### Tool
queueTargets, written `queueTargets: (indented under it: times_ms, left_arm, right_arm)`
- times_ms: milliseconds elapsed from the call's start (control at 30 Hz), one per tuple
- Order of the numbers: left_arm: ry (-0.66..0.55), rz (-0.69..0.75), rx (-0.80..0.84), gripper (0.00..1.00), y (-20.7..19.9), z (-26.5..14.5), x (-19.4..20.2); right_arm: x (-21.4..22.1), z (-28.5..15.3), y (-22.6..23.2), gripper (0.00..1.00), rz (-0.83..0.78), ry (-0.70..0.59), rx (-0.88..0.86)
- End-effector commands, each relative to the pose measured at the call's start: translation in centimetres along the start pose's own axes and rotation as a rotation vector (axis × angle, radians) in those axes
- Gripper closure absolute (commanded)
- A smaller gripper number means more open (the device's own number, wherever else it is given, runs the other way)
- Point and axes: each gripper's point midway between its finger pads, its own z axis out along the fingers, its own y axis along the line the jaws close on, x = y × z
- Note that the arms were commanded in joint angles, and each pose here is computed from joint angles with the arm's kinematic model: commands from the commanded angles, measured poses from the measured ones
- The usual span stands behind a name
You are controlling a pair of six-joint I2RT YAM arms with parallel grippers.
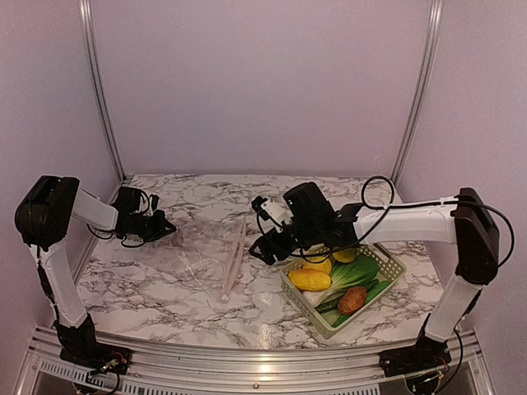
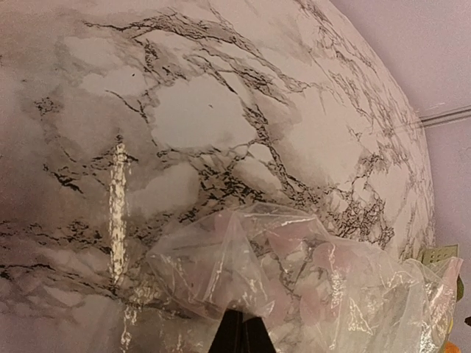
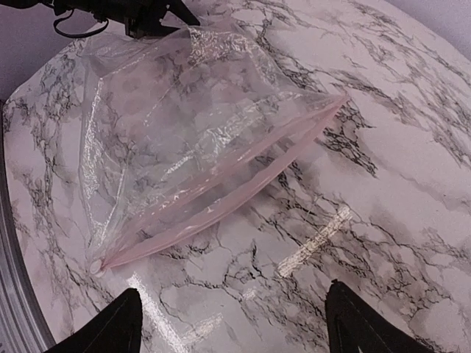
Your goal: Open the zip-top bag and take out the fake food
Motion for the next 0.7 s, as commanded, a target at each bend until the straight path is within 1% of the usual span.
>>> queueTargets:
  times_ms: [0, 133, 267, 367, 433, 500, 667]
  left_arm:
    - [-0.042, 0.011, 0.009, 1.0, -0.6, -1.2, -0.6]
    - [-0.048, 0.009, 0.012, 1.0, -0.6, -1.4, -0.3]
    - [-0.056, 0.008, 0.017, 1.0, -0.5, -1.5, -0.2]
    - [-0.057, 0.004, 0.018, 1.0, -0.5, -1.5, 0.0]
    - [-0.061, 0.004, 0.018, 1.0, -0.5, -1.5, -0.1]
    - [-0.064, 0.003, 0.02, 1.0, -0.6, -1.5, -0.2]
    - [-0.07, -0.001, 0.021, 1.0, -0.5, -1.5, -0.2]
  right_arm:
    - [-4.0, 2.1, 0.0, 0.18, -0.004, -0.085, -0.043]
    - [-6.3, 4.2, -2.6, 0.18, 0.04, -0.11, -0.005]
    - [-8.6, 5.3, -6.3, 0.16, 0.094, -0.146, 0.051]
    - [-9.1, 6.6, -8.9, 0.16, 0.129, -0.147, 0.074]
    - [-8.5, 8.1, -10.2, 0.16, 0.151, -0.128, 0.069]
    - [-8.5, 9.0, -10.2, 0.18, 0.163, -0.127, 0.032]
    - [-8.0, 10.9, -8.4, 0.21, 0.197, -0.12, -0.099]
